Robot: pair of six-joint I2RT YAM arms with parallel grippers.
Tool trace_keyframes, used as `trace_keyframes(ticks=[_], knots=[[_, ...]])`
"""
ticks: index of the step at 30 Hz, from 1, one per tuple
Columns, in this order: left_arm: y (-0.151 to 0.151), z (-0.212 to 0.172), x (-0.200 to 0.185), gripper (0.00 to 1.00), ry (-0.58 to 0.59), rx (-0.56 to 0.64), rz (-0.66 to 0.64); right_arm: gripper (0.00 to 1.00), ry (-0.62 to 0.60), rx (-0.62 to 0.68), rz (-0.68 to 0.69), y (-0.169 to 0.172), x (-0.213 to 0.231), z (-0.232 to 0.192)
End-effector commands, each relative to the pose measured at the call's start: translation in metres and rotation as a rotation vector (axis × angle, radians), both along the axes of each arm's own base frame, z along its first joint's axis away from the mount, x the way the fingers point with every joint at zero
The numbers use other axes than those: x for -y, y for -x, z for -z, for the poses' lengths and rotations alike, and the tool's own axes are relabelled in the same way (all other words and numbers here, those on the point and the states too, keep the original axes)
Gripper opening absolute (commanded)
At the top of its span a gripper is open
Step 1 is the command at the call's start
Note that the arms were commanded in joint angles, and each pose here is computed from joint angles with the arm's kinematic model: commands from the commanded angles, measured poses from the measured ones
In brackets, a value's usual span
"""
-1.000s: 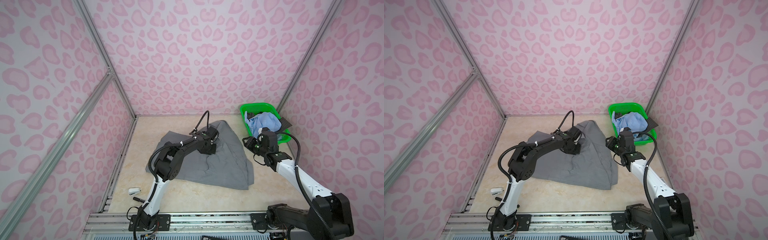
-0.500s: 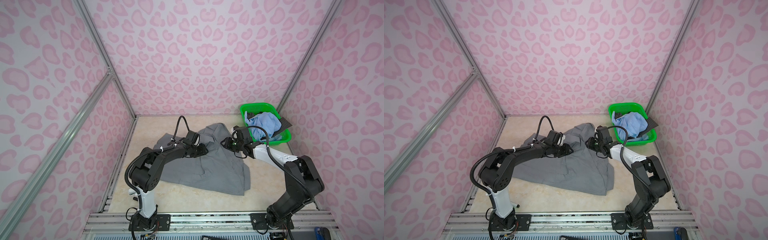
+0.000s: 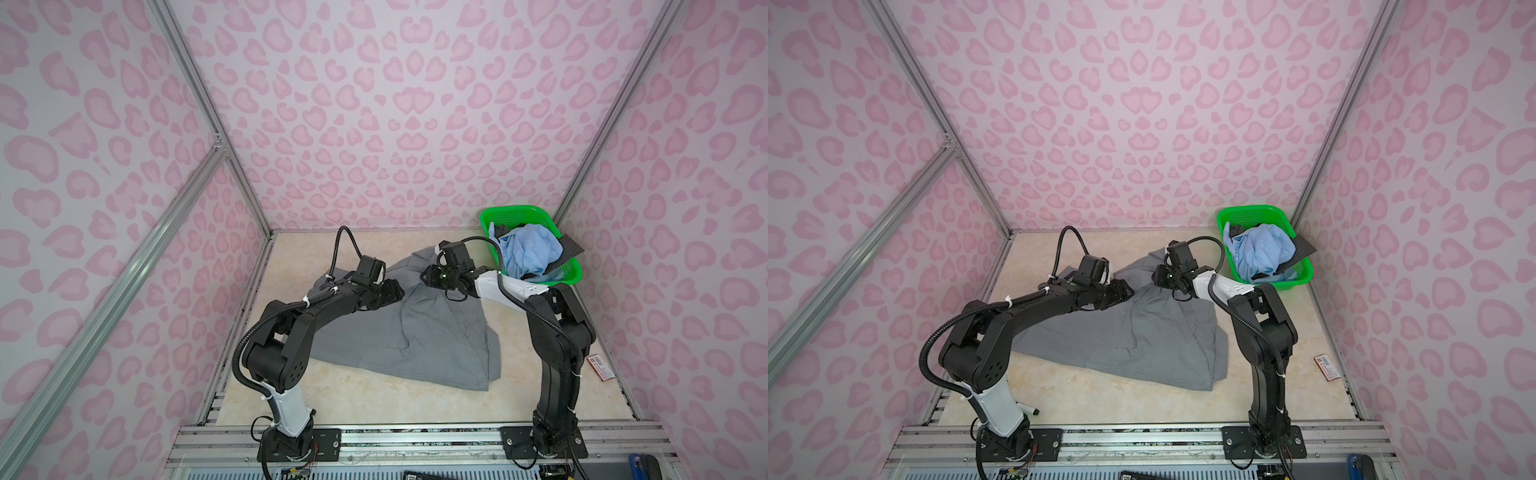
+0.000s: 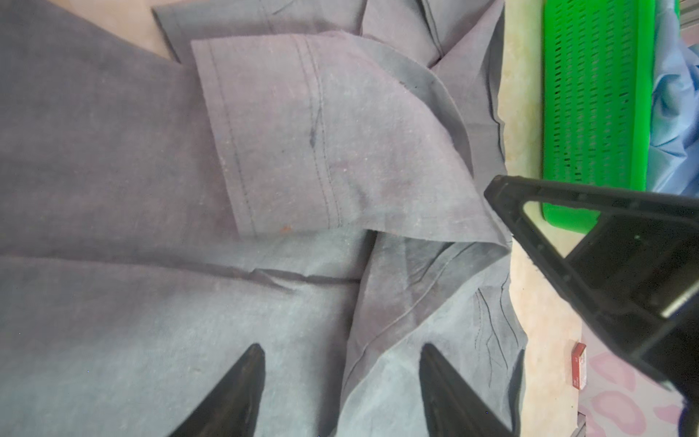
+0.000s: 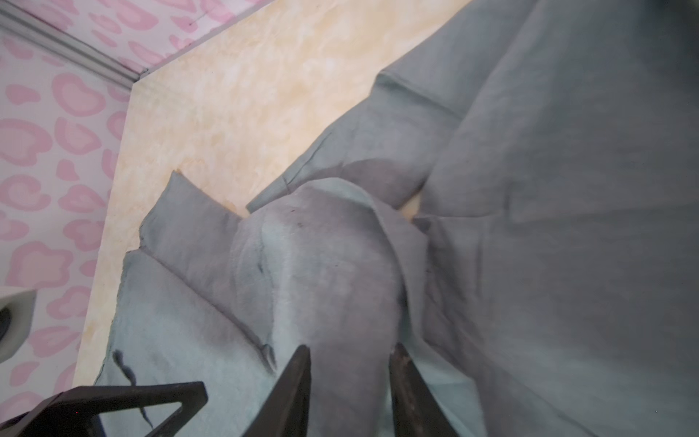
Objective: Fold and stack the long sleeve shirts
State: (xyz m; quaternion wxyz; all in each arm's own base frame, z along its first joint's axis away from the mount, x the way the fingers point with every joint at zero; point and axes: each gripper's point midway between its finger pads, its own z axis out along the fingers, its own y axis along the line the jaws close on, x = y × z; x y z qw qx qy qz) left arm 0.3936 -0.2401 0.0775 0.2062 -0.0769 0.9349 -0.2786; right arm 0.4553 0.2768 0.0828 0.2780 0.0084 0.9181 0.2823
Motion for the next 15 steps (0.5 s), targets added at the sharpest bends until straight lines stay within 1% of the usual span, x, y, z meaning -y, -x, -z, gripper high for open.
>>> trace_keyframes(ticks=[1,5,11,15], knots=[[-0.006,0.011,-0.018,0.7,-0.047,-0.05,-0.091,0.32,-0.054,-0.053,0.012,0.004,-0.007,0.014],[-0.012,0.025,-0.02,0.7,-0.056,-0.099,-0.138,0.27,-0.09,-0.076,0.027,0.008,-0.01,0.023],[-0.03,0.026,-0.018,0.7,-0.035,-0.102,-0.216,0.26,-0.112,-0.087,0.029,0.011,-0.012,0.025],[-0.038,0.029,-0.021,0.69,-0.052,-0.097,-0.246,0.25,-0.109,-0.09,0.029,0.012,-0.011,0.027]])
